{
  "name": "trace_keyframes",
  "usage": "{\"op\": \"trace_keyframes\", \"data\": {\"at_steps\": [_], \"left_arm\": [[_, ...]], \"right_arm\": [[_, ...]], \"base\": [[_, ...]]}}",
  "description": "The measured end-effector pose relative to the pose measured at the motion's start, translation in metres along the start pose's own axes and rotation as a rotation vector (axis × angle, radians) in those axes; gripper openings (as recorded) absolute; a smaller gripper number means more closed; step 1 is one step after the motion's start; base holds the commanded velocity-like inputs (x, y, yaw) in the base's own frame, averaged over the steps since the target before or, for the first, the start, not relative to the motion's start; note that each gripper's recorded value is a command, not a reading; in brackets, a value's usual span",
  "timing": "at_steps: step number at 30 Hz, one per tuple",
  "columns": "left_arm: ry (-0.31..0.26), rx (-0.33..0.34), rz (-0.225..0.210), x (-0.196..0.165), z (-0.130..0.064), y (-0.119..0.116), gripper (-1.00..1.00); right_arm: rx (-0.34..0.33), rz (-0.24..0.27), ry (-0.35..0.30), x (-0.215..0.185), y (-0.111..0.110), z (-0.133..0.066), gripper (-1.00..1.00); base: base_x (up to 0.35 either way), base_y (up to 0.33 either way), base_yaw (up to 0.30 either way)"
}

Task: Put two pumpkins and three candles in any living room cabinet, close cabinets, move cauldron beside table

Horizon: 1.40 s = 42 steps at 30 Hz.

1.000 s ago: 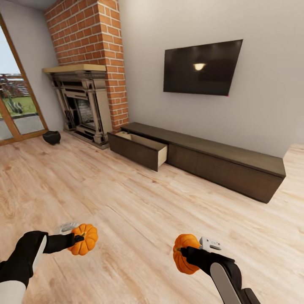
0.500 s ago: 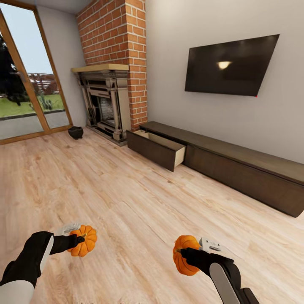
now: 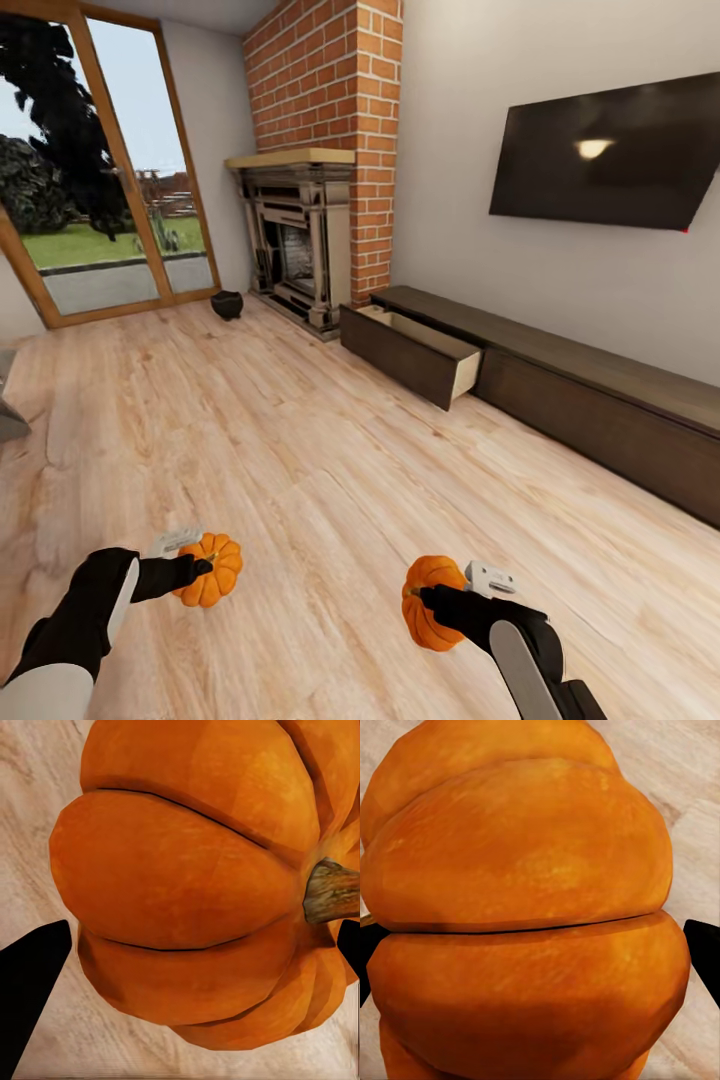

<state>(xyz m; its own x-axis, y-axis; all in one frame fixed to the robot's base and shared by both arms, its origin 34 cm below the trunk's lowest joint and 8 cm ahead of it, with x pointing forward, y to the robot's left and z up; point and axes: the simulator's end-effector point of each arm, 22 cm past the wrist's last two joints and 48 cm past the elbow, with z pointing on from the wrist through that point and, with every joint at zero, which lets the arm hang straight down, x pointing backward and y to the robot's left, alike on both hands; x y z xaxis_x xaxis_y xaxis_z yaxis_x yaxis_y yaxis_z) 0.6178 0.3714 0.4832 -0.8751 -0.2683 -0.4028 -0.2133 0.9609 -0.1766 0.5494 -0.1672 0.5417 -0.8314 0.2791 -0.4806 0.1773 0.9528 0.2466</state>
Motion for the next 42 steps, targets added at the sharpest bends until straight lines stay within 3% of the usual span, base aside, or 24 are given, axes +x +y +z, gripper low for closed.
{"op": "trace_keyframes", "data": {"at_steps": [12,16,29,42], "left_arm": [[0.012,0.021,-0.006,-0.008,-0.016,-0.02,-1.0],[0.013,0.0,-0.005,-0.012,-0.023,-0.019,-1.0],[0.014,-0.01,-0.006,-0.025,-0.045,-0.029,-1.0],[0.018,-0.008,-0.004,-0.025,-0.045,-0.029,-1.0]], "right_arm": [[-0.002,-0.001,-0.004,-0.017,0.007,-0.019,-1.0],[0.001,-0.003,-0.005,-0.022,0.009,-0.025,-1.0],[-0.001,-0.001,-0.009,-0.04,0.018,-0.047,-1.0],[-0.005,-0.017,-0.006,-0.037,0.023,-0.047,-1.0]], "base": [[0.0,0.0,0.016],[0.0,0.0,0.103],[0.0,0.0,0.268],[0.106,0.0,0.287]]}}
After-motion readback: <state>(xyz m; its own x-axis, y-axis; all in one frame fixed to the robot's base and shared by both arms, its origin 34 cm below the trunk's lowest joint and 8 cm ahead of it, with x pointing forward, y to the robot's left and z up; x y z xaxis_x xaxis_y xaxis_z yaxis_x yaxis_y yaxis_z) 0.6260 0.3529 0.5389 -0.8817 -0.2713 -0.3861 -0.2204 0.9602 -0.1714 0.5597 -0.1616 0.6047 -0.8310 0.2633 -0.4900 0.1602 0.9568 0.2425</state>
